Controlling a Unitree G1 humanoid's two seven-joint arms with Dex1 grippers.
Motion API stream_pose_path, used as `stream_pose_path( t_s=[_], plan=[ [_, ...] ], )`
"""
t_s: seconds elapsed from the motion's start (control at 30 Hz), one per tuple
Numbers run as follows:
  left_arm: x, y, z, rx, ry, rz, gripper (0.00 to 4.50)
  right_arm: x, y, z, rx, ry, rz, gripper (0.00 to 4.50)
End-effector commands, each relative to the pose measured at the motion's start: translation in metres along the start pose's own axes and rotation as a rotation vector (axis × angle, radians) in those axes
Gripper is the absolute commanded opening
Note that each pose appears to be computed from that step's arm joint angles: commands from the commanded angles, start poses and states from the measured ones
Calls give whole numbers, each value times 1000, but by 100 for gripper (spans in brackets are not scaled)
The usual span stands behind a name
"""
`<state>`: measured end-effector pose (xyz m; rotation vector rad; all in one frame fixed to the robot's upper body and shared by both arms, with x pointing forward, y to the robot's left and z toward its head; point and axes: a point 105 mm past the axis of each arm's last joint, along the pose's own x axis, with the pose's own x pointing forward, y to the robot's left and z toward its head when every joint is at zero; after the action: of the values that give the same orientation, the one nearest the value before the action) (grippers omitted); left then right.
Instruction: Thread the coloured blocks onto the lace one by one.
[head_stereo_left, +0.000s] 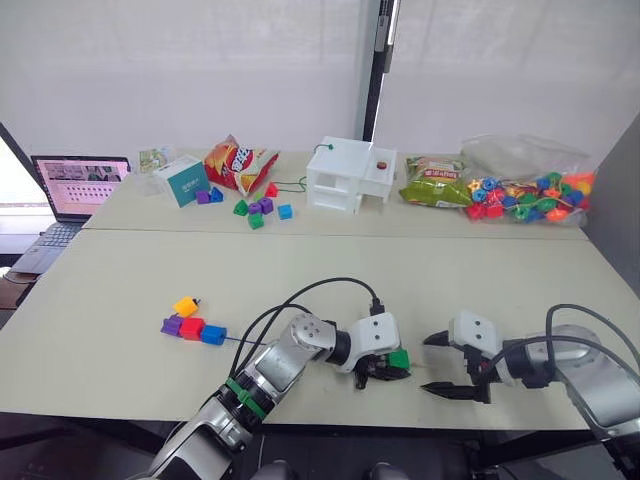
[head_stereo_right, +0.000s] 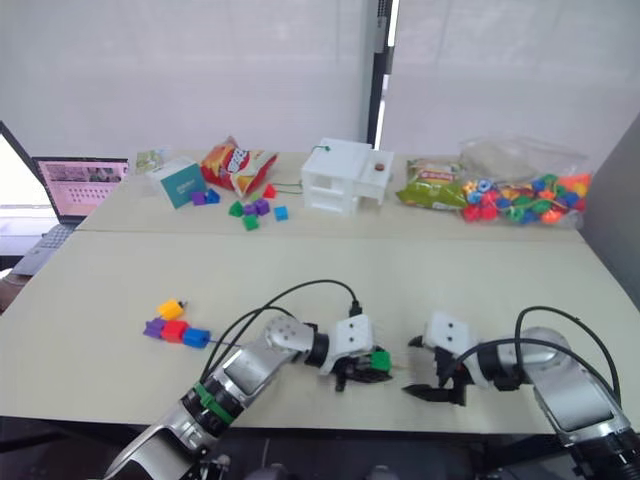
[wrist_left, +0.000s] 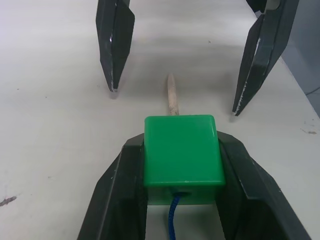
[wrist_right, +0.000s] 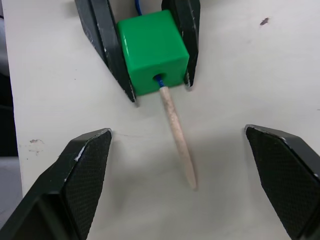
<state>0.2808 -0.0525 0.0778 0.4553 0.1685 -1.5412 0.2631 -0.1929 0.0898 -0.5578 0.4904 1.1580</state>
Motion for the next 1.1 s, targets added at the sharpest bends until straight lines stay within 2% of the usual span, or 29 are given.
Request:
stream_pose_path(
  t_s=[0.03,0.5,0.63,0.83,1.1],
  plan=[
    [-2,4,11,43,-26,3,120,-3,-5,6,-26,-37,-25,450],
    [-11,4,8,40,-19,2,120,-1,-8,-4,-42,-33,-20,0],
    [-27,5,3,28,-17,17,120,-1,-8,5,-68,-49,-9,0],
    [-99,6,-27,-19,58,77,120,-3,-1,27,-117,-71,29,0],
    [-216,13,-92,-19,387,149,120,-4,2,27,-115,-50,47,0]
  ],
)
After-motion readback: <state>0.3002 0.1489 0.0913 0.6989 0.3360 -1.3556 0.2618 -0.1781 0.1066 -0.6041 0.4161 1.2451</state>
